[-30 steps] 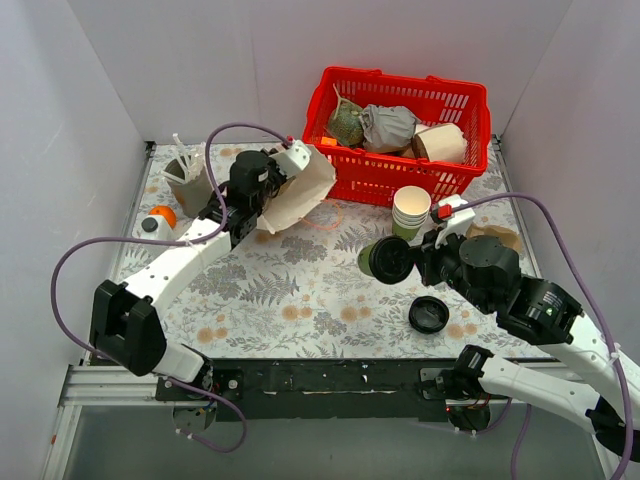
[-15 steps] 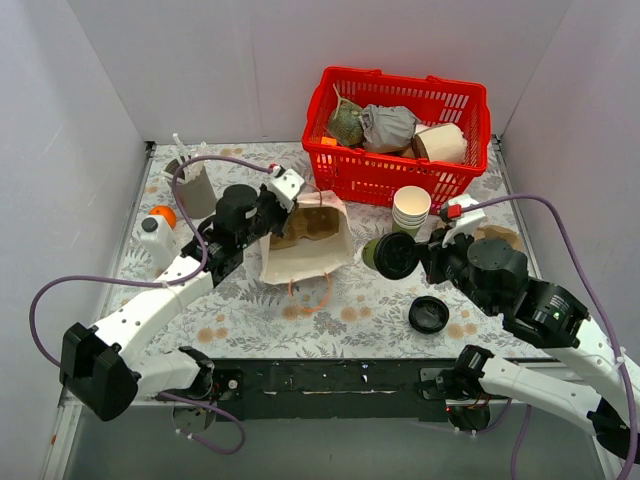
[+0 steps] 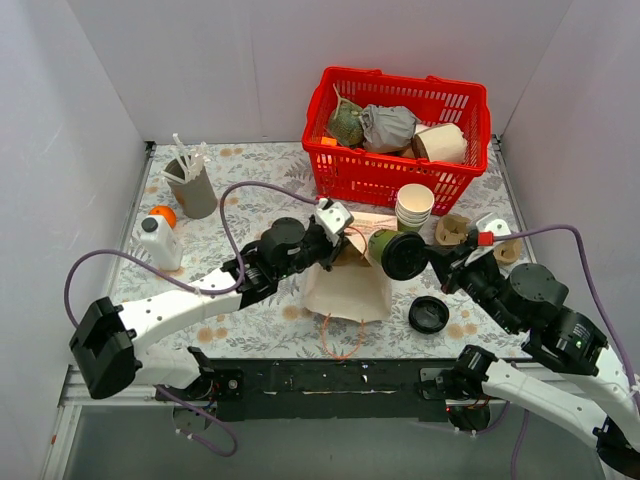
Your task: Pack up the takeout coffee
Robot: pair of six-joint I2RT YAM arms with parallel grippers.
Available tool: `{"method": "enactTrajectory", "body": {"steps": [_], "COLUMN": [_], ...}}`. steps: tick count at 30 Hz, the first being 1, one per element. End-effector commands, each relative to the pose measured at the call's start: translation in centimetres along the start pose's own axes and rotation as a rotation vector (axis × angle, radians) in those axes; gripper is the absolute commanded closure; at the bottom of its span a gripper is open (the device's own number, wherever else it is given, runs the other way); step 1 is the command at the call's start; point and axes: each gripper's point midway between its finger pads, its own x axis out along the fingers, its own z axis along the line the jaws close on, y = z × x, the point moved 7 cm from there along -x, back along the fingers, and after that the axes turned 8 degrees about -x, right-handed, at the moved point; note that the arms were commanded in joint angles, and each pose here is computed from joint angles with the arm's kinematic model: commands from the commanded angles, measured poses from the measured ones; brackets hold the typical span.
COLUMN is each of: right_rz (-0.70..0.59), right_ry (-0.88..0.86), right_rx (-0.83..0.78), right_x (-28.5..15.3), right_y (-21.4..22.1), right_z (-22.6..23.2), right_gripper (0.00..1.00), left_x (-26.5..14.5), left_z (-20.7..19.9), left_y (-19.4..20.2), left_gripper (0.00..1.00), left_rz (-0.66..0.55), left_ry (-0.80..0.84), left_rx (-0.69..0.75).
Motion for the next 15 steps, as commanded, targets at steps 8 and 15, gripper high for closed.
{"method": "enactTrajectory", "body": {"steps": [8, 15], "right_rz": [-0.201, -0.097], "right_ry": [-0.104, -0.405], "right_rx": [-0.065, -0.333], "right_x": [-3.1, -0.5], "right_y": [-4.5, -2.3], "right_z": [-0.5, 2.8], "right_gripper": [0.99, 0.99], "left_x": [2.2, 2.9], "left_z": [0.0, 0.0], "left_y": [0.1, -2.4], "left_gripper": [1.0, 1.0], "left_rz": [-0.002, 0.014], "left_ry": [-0.16, -0.168], "left_rx": [-0.159, -0.115]}}
